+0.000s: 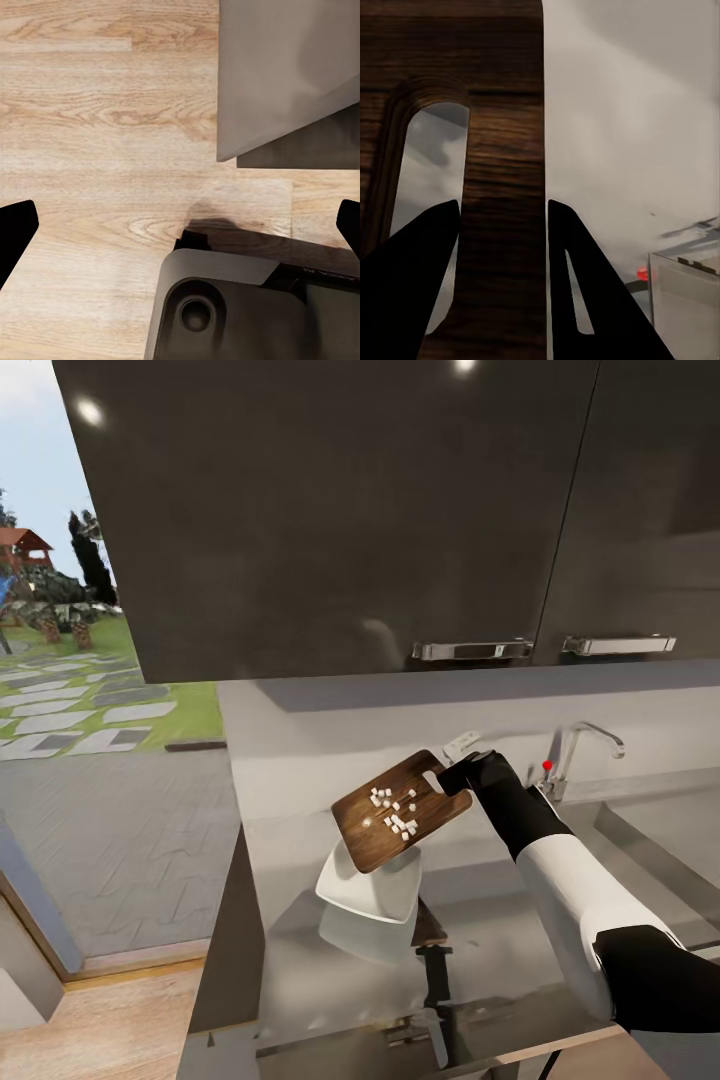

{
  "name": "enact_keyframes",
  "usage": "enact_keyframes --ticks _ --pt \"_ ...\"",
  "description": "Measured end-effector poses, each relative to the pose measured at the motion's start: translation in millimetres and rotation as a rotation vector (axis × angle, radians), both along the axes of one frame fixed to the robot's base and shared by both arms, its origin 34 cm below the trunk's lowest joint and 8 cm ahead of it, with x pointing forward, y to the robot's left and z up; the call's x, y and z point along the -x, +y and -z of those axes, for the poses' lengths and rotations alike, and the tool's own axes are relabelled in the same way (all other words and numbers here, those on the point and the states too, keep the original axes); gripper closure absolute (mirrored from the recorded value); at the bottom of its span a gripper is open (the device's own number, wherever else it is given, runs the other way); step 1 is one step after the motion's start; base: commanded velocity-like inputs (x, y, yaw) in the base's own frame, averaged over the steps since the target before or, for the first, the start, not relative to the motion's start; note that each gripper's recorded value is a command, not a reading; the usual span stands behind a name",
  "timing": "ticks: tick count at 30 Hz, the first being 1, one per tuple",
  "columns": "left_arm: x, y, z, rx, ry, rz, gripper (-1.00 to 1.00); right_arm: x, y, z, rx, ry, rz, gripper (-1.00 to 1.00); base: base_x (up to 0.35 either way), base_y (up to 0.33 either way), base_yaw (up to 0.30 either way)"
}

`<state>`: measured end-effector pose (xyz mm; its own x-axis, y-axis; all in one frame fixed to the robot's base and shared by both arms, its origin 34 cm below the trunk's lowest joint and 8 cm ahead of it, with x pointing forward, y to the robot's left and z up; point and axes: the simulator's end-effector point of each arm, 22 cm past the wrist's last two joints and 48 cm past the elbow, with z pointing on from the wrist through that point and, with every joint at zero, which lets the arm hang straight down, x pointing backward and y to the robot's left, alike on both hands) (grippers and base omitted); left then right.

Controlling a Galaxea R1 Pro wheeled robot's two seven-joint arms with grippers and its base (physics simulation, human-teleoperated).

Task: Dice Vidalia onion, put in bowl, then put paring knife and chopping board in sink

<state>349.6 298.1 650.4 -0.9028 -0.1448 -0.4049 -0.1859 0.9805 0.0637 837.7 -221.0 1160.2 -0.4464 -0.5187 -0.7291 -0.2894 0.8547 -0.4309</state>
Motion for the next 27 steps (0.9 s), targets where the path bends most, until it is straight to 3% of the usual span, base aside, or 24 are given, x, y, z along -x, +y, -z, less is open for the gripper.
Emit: enact_keyframes --ticks 27 --pt "0.0 0.0 0.0 0.0 0.0 0.0 -1.0 -0.5 -5.5 -0.7 0.021 -0.003 0.007 1.0 0.0 0.0 0.0"
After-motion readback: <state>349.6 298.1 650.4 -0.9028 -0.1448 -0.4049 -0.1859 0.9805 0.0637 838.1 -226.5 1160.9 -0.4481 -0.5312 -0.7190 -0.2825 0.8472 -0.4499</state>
